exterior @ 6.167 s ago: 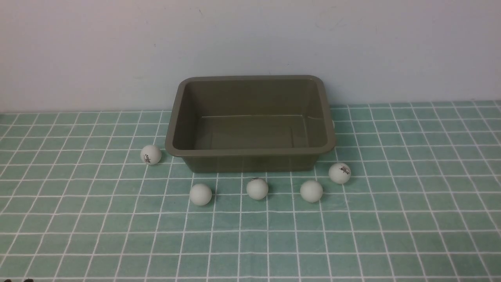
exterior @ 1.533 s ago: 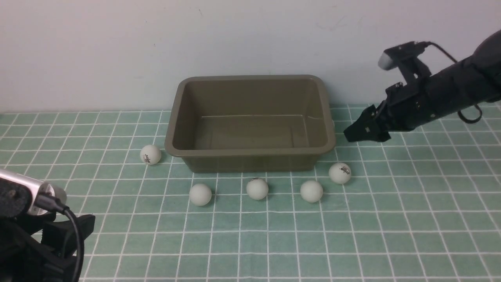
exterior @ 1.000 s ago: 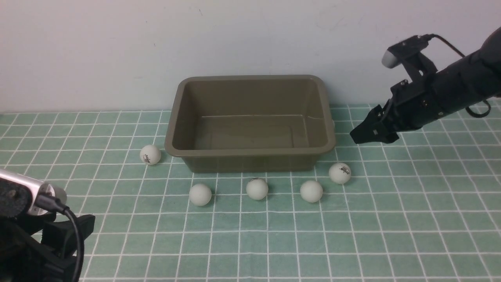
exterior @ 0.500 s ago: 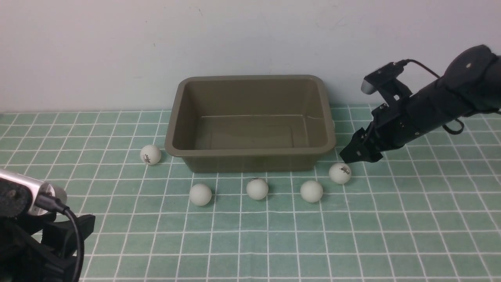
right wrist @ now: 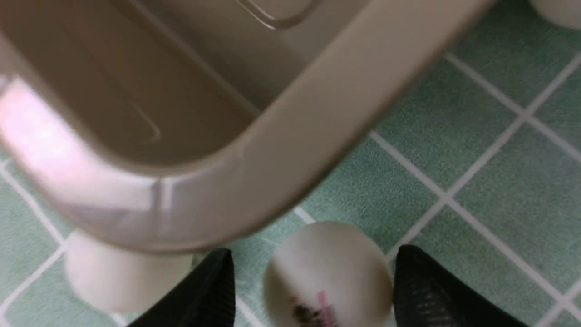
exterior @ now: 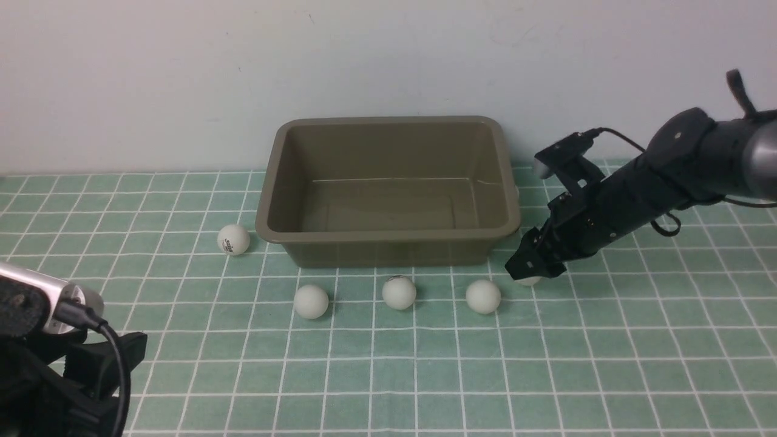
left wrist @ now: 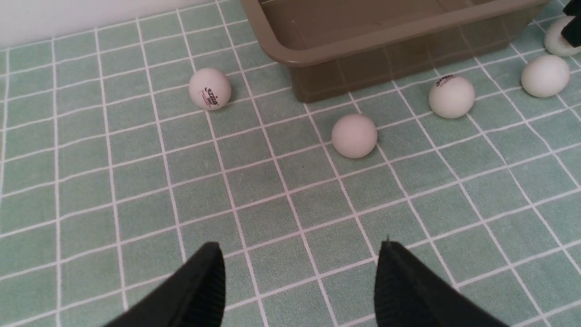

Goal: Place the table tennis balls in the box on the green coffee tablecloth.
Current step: 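Reach for and grasp a ping pong ball on the table, then release the ping pong ball into the bin and lift the gripper away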

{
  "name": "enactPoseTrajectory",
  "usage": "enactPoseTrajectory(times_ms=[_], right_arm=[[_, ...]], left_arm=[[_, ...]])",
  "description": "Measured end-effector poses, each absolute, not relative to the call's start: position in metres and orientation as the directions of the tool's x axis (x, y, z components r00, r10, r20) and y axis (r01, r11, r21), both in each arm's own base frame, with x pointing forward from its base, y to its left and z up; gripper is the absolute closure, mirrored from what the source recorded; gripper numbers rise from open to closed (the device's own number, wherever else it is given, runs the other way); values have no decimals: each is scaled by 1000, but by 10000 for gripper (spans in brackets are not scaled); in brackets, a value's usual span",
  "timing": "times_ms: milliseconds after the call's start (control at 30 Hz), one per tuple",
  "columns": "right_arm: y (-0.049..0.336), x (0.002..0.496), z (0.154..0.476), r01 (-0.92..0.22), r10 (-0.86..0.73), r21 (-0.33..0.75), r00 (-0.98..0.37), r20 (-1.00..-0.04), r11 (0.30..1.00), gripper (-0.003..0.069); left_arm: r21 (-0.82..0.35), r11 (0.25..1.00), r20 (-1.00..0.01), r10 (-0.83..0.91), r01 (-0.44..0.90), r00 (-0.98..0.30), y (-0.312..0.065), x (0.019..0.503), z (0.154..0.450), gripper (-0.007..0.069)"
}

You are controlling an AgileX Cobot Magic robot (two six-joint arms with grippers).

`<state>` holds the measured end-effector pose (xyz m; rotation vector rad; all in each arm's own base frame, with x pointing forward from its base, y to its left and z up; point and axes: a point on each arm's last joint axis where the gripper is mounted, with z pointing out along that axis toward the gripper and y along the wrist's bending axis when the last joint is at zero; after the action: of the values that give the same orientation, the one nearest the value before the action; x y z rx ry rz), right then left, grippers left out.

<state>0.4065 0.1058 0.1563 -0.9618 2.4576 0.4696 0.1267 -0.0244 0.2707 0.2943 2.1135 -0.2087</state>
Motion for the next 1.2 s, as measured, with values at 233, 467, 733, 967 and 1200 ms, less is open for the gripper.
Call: enactPoseTrajectory(times_ms=[233, 467, 733, 967, 1200], right_arm=[[106, 413, 145, -677, -529, 108, -654, -541, 728, 302], [101, 417, 154, -632, -492, 73, -665, -561, 772, 302], [105, 422, 254, -638, -383, 66, -538, -751, 767, 302], [148, 430, 274, -748, -398, 100, -455, -796, 656, 302], [150, 441, 230, -741, -466, 121, -531, -708, 660, 302]], left_arm=[[-33, 956, -848, 127, 290, -514, -24, 127, 271, 219], [-34, 956, -847, 127, 291, -516, -24, 127, 270, 219], [-39, 955, -845, 126, 295, -520, -25, 126, 270, 219], [-42, 953, -840, 129, 300, -526, -25, 126, 270, 219], [-44, 952, -838, 130, 303, -531, -26, 125, 269, 219]])
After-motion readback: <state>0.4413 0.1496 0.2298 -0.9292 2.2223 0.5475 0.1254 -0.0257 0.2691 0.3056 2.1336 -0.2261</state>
